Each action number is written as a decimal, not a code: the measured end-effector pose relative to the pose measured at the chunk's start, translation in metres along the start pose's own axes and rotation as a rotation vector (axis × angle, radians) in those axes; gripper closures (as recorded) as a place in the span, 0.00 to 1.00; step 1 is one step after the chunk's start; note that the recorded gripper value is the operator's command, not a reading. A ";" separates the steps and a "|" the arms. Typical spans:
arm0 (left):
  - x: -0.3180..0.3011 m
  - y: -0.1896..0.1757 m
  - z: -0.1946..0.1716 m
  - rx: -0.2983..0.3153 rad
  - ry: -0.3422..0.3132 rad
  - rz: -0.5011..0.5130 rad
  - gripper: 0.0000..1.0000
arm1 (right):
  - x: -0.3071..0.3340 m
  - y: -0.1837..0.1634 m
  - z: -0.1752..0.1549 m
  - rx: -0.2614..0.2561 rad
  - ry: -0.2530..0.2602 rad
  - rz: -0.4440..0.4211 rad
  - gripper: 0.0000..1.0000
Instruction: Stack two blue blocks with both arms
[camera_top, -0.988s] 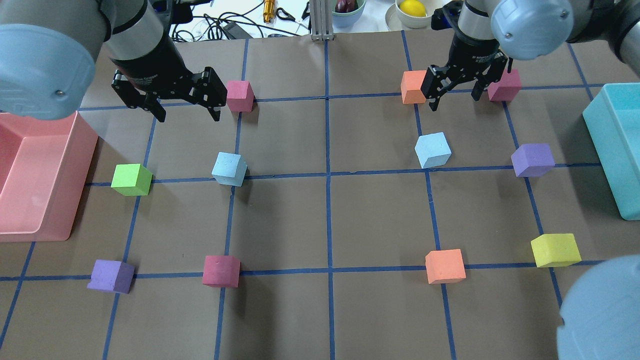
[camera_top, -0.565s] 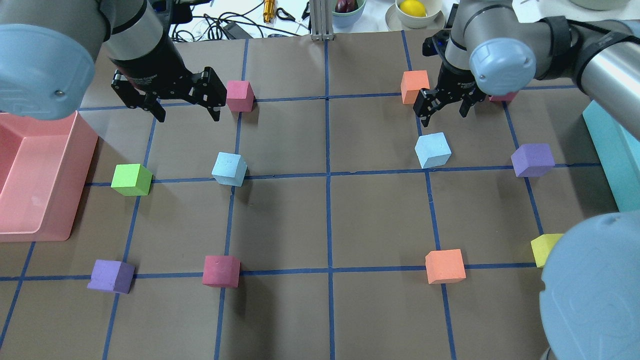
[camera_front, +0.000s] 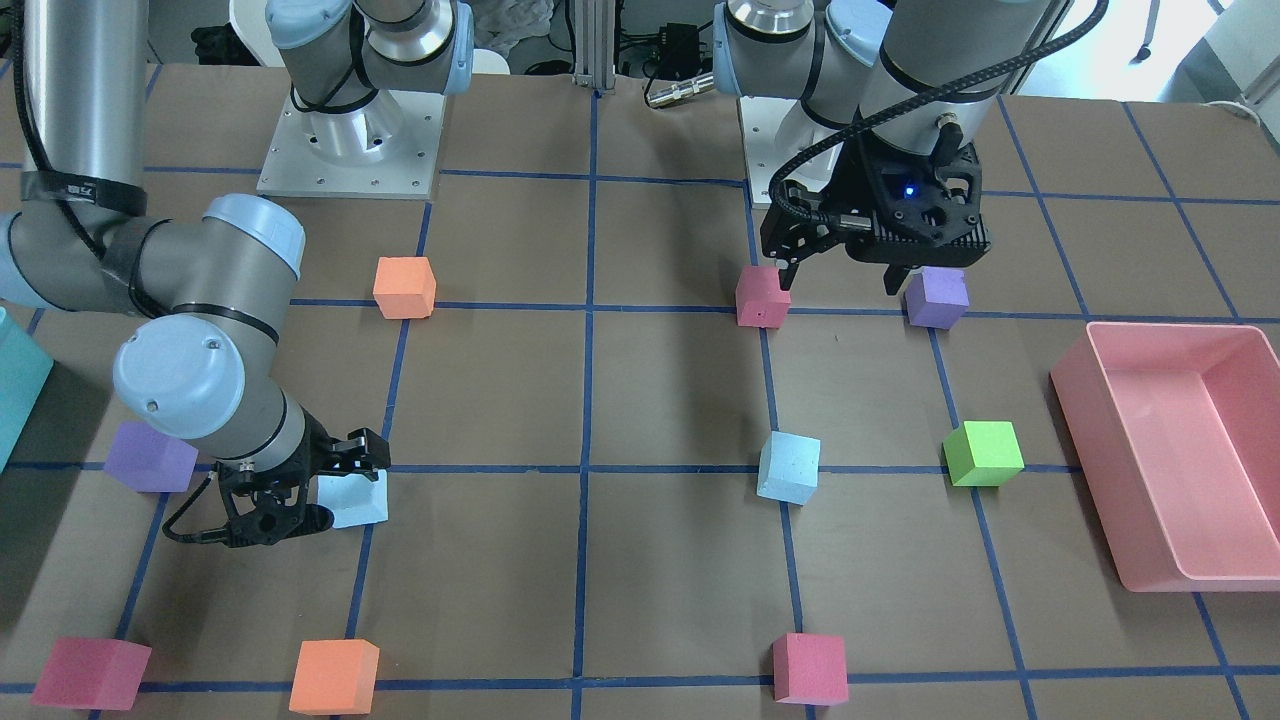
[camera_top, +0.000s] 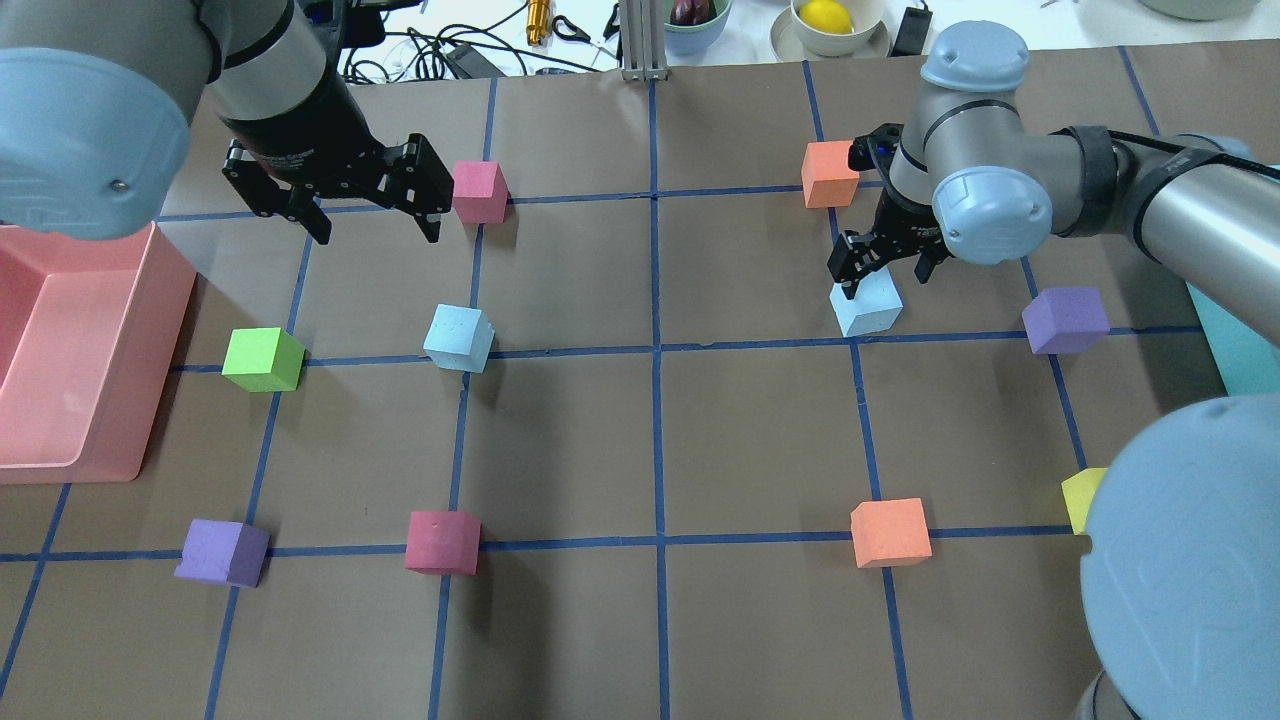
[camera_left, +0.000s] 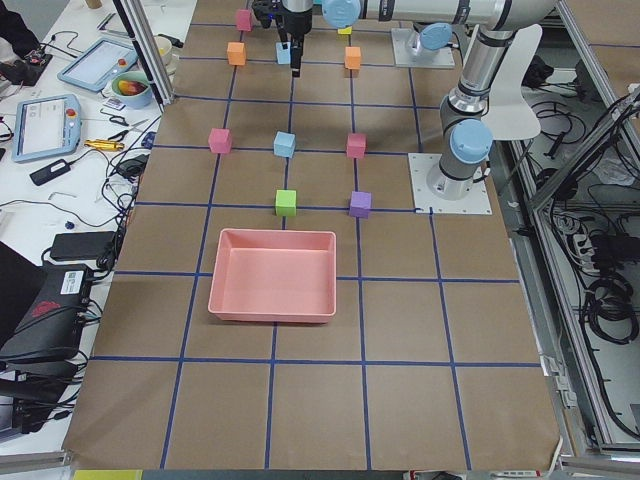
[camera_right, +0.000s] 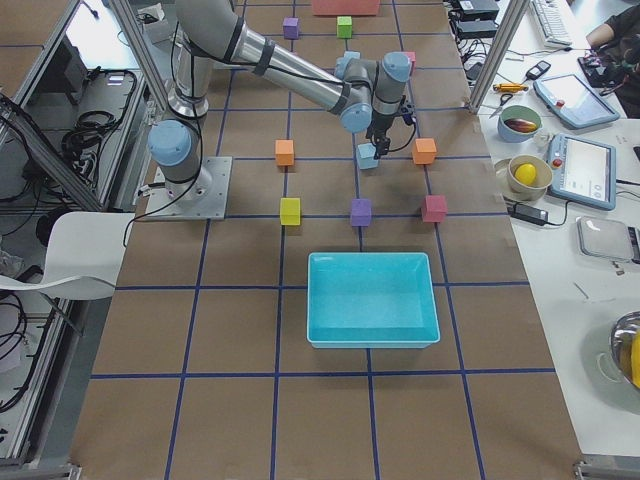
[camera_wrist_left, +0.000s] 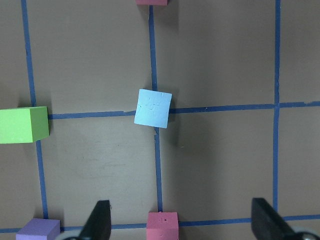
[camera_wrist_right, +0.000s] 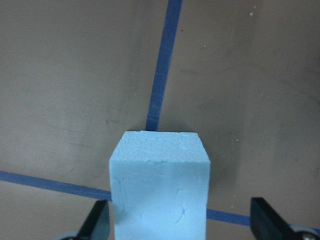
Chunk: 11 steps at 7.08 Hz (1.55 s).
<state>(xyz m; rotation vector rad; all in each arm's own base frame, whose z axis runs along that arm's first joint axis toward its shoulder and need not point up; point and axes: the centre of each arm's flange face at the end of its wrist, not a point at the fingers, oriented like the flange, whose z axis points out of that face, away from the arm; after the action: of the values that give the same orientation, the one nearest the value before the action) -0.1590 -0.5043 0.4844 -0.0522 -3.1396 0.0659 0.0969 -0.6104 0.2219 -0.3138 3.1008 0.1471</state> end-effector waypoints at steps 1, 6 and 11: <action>0.000 0.000 0.001 -0.002 0.000 0.000 0.00 | -0.002 -0.002 0.006 -0.002 -0.028 0.008 0.00; -0.011 -0.011 0.066 -0.040 0.001 0.057 0.00 | -0.002 -0.004 0.019 -0.012 -0.054 -0.013 1.00; -0.019 -0.049 0.226 -0.026 -0.011 0.276 0.00 | -0.039 0.005 -0.028 0.011 -0.043 0.078 1.00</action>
<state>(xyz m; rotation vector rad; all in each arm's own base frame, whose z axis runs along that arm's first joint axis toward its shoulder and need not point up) -0.1424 -0.5634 0.2610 -0.4858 -3.1207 0.0259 0.1343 -0.6005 0.2511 -0.1872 3.0714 0.1362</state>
